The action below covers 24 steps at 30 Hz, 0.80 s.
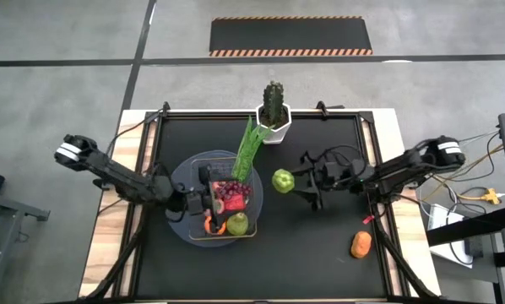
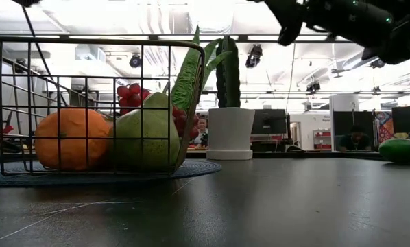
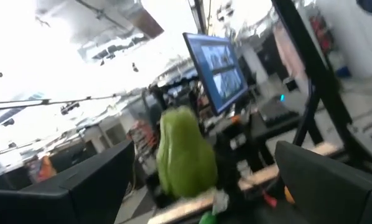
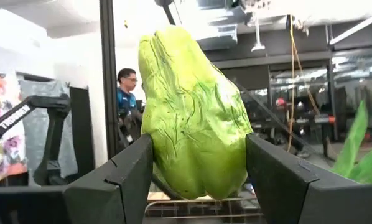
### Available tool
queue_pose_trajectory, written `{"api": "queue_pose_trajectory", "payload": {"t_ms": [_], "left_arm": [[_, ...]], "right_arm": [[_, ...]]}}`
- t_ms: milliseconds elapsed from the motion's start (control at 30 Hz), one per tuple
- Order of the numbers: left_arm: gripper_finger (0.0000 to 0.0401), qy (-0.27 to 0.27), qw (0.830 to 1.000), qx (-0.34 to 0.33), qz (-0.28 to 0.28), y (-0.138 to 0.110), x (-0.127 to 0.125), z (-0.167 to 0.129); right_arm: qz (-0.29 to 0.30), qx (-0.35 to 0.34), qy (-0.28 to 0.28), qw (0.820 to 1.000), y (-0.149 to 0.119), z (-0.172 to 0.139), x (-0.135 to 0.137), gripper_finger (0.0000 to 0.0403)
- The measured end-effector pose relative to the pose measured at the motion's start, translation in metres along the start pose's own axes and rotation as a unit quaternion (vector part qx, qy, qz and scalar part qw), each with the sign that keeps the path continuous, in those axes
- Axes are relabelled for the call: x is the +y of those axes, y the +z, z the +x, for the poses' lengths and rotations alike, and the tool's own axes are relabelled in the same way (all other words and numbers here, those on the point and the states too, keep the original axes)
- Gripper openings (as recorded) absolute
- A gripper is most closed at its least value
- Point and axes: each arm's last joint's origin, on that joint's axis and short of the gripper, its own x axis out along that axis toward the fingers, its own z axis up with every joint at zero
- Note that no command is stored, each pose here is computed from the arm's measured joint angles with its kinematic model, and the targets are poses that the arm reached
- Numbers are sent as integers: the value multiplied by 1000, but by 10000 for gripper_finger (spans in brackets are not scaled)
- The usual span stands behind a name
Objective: Build produce basket
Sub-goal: Put the green chayote into the wire basket
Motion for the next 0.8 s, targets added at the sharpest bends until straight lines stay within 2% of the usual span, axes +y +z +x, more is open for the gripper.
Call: {"api": "queue_pose_trajectory", "payload": {"t_ms": [167,433,667,800], "left_arm": [[370,5,999,-41,-31,-12,-1,18],[370,23,998,-42,-32,-25,-7,39],[369,21,997,-46,-61,-26,-8,53],[353,26,995,-39,-90,-30,-3,55]], "right_arm": [[10,20,2,1000,-16,20,-1,219],[12,24,18,999,-30,48,-1,219],[20,30,17,999,-37,57,-2,219],[23,31,17,999,-38,58,-2,219]]}}
